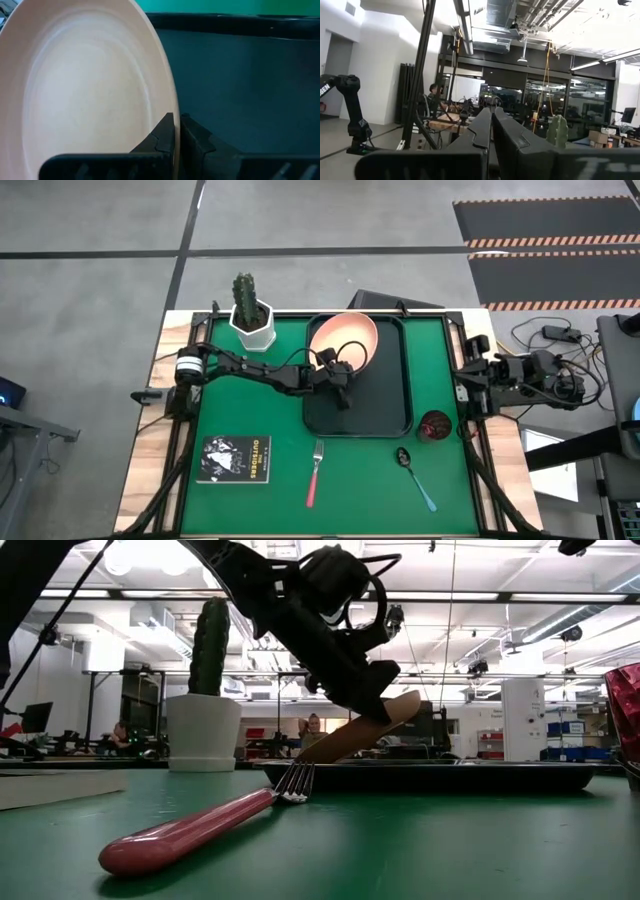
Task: Pick and place plate/cup/fork/spoon on tray
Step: Put the light orange plate on the black serving tray
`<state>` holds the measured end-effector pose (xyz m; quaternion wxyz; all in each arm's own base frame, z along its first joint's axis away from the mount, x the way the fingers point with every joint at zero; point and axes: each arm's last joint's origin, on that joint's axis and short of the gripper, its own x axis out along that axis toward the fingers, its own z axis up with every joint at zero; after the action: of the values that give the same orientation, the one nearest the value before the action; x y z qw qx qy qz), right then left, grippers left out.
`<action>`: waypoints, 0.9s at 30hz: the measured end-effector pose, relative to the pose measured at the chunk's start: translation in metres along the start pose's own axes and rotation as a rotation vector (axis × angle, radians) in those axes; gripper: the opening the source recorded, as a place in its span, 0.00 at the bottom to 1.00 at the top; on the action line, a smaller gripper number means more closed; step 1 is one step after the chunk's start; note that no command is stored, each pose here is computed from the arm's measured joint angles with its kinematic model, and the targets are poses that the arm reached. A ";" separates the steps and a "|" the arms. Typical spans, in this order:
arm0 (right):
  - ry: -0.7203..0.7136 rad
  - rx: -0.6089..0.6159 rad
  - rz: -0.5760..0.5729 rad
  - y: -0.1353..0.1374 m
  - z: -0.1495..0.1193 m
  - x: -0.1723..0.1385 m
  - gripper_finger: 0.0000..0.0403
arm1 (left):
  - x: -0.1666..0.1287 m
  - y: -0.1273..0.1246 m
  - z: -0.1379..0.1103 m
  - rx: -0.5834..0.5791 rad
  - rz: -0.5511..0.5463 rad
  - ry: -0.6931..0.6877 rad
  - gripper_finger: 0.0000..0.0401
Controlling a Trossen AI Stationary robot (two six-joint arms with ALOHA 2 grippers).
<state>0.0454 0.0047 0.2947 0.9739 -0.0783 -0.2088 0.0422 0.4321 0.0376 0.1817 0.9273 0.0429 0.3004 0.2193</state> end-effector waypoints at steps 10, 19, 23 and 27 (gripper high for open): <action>0.013 0.025 0.002 0.000 0.000 0.000 0.02 | 0.000 0.000 0.000 0.000 0.000 0.001 0.00; 0.033 0.036 0.005 0.000 -0.002 0.000 0.02 | 0.000 0.000 0.000 0.000 -0.001 0.002 0.00; 0.035 0.025 0.005 0.000 -0.003 0.000 0.02 | 0.000 0.000 0.000 0.000 -0.001 0.002 0.00; 0.036 0.025 0.005 0.000 -0.003 0.000 0.02 | 0.000 0.000 0.000 0.001 -0.001 0.002 0.00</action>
<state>0.0464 0.0047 0.2922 0.9783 -0.0673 -0.1904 0.0460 0.4320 0.0372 0.1814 0.9271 0.0427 0.3014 0.2186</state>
